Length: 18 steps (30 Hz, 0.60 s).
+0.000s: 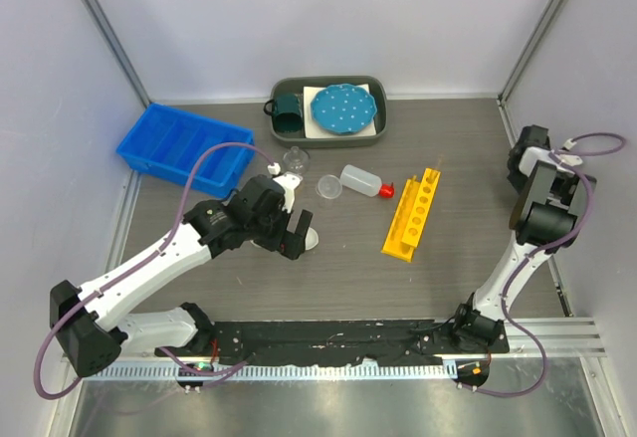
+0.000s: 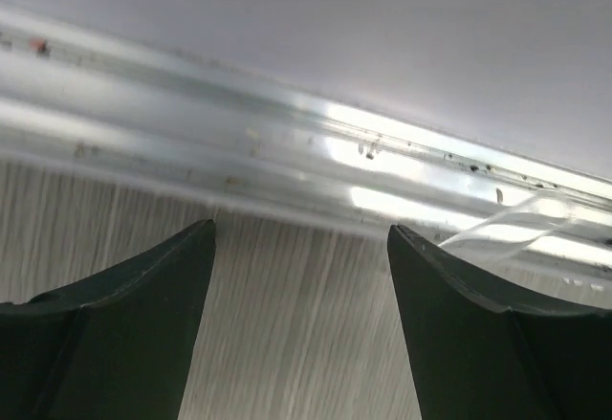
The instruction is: Organize the chemistry lab equipment
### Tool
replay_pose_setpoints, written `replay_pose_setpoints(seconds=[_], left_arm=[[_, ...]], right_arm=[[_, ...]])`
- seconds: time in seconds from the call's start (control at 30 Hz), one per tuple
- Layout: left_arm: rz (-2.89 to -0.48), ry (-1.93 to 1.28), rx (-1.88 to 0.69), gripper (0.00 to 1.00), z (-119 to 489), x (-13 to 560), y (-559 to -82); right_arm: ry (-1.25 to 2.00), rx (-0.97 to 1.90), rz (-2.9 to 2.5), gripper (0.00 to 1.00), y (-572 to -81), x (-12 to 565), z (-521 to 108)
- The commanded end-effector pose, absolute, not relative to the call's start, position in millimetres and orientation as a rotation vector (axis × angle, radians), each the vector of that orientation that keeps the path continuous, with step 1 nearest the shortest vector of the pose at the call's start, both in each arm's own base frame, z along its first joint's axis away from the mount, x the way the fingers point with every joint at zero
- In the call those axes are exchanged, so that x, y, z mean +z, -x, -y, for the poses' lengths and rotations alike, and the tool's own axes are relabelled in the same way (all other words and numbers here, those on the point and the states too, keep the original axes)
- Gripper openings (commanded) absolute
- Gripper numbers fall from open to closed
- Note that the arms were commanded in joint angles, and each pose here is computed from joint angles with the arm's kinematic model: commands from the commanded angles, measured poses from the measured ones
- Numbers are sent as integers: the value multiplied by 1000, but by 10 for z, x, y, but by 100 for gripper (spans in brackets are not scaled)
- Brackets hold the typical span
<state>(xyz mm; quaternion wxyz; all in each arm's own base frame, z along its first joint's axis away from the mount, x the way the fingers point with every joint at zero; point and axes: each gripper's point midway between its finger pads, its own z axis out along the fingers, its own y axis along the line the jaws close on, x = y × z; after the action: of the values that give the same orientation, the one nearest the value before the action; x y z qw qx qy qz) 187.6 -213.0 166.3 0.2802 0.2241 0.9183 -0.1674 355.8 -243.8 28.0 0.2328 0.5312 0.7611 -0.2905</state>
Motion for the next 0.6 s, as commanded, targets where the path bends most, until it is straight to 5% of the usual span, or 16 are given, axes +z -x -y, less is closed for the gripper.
replay_pose_setpoints(seconds=[0.0,0.57], left_arm=[[-2436,-621,-452,100,2156,1636,-1919],[-2470,-619,-447,100,2161,1573,-1899]], right_arm=[[-1620,-709,-2071,78,-3398,-50,2588],[-1470,-659,-2062,78,-3715,336,2376]])
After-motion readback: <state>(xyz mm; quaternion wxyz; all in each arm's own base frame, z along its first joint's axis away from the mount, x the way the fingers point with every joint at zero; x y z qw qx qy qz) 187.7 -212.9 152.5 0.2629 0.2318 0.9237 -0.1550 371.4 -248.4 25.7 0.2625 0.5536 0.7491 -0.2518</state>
